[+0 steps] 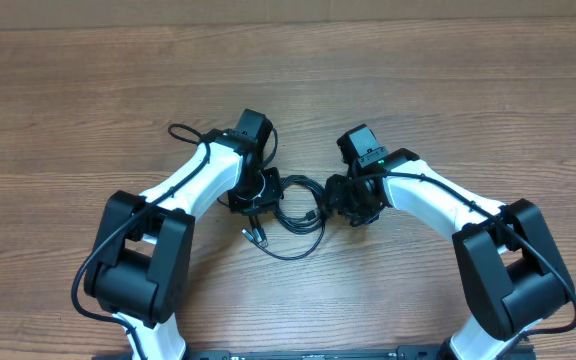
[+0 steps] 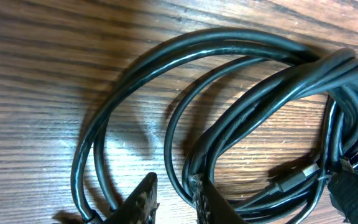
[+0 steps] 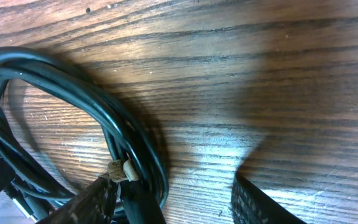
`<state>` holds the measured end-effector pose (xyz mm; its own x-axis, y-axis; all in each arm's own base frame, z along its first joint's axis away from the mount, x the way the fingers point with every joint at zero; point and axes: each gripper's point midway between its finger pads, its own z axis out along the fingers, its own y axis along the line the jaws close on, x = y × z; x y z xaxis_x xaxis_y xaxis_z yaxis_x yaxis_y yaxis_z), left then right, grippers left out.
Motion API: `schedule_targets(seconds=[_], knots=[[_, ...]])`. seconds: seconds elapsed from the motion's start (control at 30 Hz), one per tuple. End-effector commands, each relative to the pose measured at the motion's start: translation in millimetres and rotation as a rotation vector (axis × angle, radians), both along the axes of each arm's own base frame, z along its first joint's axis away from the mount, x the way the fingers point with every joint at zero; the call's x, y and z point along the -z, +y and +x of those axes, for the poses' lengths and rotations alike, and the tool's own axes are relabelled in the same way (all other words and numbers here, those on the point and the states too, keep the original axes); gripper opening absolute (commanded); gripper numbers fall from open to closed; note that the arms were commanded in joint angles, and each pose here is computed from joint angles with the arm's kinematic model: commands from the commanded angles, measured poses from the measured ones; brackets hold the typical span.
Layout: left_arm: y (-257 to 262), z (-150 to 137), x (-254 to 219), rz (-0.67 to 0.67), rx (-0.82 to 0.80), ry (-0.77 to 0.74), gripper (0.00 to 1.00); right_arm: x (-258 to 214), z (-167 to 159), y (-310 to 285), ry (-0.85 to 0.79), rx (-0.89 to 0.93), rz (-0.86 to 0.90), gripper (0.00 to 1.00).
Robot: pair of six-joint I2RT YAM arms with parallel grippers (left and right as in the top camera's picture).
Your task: Untangle cables
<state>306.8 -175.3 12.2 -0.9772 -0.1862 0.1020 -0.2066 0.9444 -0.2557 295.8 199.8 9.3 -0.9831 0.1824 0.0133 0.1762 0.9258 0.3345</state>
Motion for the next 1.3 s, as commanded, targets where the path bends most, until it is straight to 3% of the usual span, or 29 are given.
schedule_targets(seconds=[0.0, 0.1, 0.27, 0.3, 0.4, 0.67, 1.1, 1.2, 1.27], knots=[[-2, -10, 19, 0.019, -0.018, 0.063, 0.22, 2, -2, -2, 0.001, -0.002, -0.006, 0.57], [1, -19, 40, 0.044, -0.022, 0.130, 0.04, 2, -2, -2, 0.001, -0.002, -0.006, 0.57], [-1, -20, 42, 0.023, -0.010, 0.143, 0.04, 2, -2, -2, -0.001, -0.010, -0.004, 0.61], [-11, -15, 33, -0.063, 0.037, 0.135, 0.04, 0, -3, 3, -0.008, -0.055, 0.020, 0.68], [-29, -7, 13, -0.217, 0.091, 0.129, 0.04, -2, -4, 8, -0.023, -0.117, 0.050, 0.73], [-52, 7, -29, -0.502, 0.184, 0.085, 0.04, -2, -4, 8, -0.025, -0.116, 0.050, 0.66], [-28, 13, -34, -0.546, 0.172, 0.077, 0.04, -2, -4, 8, -0.024, -0.113, 0.050, 0.62], [-11, 13, -19, -0.418, 0.181, 0.071, 0.04, -2, -4, 8, -0.024, -0.112, 0.051, 0.61], [11, 12, -4, -0.257, 0.189, 0.076, 0.04, -2, -4, 8, -0.024, -0.113, 0.050, 0.61]])
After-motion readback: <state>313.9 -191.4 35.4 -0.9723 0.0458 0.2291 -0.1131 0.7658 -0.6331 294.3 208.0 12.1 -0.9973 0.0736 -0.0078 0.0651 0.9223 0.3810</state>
